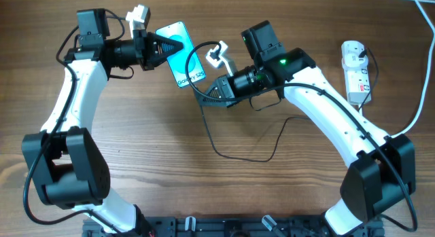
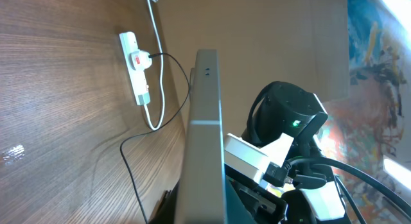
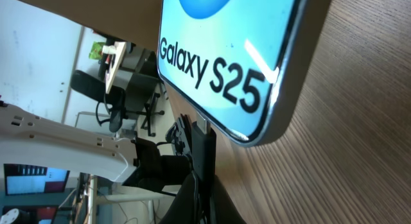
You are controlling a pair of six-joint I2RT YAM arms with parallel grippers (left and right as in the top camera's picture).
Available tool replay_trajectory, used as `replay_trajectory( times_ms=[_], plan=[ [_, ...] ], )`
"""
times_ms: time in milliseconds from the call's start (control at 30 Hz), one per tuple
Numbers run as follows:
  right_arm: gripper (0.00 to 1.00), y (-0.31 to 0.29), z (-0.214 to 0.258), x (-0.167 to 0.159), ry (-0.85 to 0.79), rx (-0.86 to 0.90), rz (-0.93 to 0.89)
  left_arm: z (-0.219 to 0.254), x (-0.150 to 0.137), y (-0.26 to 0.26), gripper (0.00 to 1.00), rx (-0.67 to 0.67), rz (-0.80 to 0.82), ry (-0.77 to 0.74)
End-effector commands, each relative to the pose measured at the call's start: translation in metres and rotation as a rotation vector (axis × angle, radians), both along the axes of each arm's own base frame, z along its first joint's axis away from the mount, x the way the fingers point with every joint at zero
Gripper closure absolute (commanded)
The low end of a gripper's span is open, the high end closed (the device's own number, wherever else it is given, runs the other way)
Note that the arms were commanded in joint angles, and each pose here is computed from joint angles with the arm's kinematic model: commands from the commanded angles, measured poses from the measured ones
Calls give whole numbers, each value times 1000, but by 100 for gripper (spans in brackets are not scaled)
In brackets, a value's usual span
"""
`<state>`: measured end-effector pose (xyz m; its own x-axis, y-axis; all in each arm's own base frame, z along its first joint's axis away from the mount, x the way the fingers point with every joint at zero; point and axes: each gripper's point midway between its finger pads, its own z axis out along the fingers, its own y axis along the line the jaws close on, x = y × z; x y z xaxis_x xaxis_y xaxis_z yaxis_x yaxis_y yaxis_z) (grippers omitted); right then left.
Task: Plug charger to phone and switch on socket
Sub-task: 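Push the USB-C plug into the phone's port with the right gripper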
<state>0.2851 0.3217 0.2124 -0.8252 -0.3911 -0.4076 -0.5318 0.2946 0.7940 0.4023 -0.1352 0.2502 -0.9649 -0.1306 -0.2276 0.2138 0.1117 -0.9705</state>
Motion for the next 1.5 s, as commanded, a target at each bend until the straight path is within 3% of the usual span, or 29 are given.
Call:
replay_trajectory(
  times_ms=[0,1467],
  plan=[
    [96,0,-1,-1,15,1,-3,14,-8,-1,96,-41,-39,-51],
    [95,-1,-5,3,0,-19,-15,14,-8,-3,96,-23,-47,-166]
  ],
)
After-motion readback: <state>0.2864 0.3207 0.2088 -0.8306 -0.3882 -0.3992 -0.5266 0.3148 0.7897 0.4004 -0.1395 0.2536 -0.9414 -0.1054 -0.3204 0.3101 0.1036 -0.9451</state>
